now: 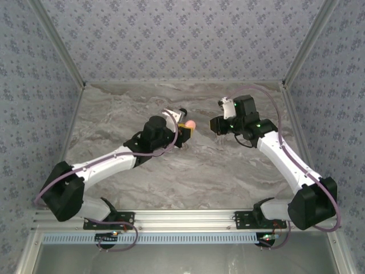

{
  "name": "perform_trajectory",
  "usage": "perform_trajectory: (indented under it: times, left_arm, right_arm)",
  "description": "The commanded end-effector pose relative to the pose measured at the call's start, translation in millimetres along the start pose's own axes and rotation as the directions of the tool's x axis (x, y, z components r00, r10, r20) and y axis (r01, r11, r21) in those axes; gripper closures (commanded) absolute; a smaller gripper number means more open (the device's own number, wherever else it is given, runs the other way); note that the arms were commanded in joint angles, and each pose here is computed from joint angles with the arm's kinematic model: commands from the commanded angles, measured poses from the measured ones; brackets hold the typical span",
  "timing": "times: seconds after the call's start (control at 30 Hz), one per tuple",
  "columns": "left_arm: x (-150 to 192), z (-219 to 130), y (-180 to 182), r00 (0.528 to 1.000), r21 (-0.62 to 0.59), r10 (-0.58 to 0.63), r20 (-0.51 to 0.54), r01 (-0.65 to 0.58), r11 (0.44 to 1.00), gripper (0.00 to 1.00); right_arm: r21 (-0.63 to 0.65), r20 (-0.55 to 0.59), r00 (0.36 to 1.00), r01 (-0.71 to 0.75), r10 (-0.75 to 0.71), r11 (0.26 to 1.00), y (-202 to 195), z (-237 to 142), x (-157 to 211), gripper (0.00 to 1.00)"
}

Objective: Insert wireless bluetooth earbuds into charging case

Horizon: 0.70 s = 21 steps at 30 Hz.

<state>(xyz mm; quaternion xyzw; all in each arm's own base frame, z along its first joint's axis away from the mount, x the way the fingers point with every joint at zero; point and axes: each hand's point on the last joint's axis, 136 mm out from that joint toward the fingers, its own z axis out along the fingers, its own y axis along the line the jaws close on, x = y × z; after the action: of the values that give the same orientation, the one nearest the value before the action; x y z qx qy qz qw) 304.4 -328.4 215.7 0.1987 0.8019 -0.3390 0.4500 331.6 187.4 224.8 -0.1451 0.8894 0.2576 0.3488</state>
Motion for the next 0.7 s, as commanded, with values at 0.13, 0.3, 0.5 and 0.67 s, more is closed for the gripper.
perform_trajectory:
  times: [0.13,0.3,0.5,0.67]
  left_arm:
    - [22.2,15.8,53.1,0.977,-0.260,-0.154,-0.145,0.113,0.959,0.80]
    - [42.7,31.7,74.5,0.932,-0.312,-0.267,-0.245,0.186,0.932,0.80]
    - [58.8,51.8,90.3,0.878,-0.312,-0.373,-0.300,0.279,0.908,0.80]
    - [70.4,69.0,97.0,0.835,-0.292,-0.437,-0.333,0.349,0.890,0.81]
  right_arm:
    - [0.093,-0.036,0.998,-0.048,0.051,0.995,-22.9,-2.9,17.2,0.82]
    - [0.078,-0.038,0.998,-0.053,0.056,0.996,-21.0,-3.4,17.7,0.82]
    - [0.076,-0.042,0.997,-0.057,0.061,0.995,-22.0,-3.5,18.8,0.82]
    - [0.072,-0.051,0.996,-0.063,0.067,0.995,-22.9,-2.0,22.2,0.82]
